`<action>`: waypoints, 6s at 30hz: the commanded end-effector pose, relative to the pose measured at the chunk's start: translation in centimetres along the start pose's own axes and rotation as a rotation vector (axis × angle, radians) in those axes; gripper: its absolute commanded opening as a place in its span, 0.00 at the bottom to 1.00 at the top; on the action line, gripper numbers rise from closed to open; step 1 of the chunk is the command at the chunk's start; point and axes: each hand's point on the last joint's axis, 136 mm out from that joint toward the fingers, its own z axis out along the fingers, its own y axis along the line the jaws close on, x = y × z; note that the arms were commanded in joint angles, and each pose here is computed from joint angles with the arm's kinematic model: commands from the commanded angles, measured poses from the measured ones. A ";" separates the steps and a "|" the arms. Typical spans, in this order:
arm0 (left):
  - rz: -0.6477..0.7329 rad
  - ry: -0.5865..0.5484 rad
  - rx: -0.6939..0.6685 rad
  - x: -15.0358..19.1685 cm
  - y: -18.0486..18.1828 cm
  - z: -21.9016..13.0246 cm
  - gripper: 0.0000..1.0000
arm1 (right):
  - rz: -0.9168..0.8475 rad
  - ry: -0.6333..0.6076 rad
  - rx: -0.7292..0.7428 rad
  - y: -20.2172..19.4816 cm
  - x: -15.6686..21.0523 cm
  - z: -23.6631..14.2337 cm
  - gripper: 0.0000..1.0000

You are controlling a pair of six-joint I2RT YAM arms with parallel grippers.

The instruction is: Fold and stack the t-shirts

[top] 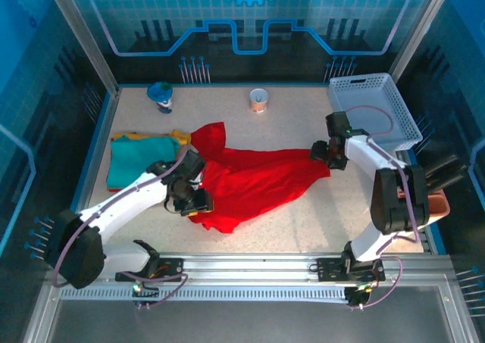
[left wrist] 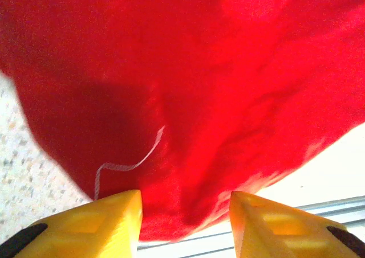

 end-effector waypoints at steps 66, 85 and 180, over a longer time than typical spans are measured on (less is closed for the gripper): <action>0.075 -0.069 -0.096 -7.4 0.1 1.3 0.13 | -0.140 -0.021 -0.125 9.2 -3.4 3.1 0.49; 0.060 -0.073 -0.082 -7.1 0.1 1.3 0.13 | -0.141 -0.032 -0.204 13.5 -9.8 5.1 0.42; 0.005 -0.024 -0.029 -1.7 0.7 -1.4 0.39 | 0.183 -0.075 -0.159 -3.5 1.0 -6.0 0.00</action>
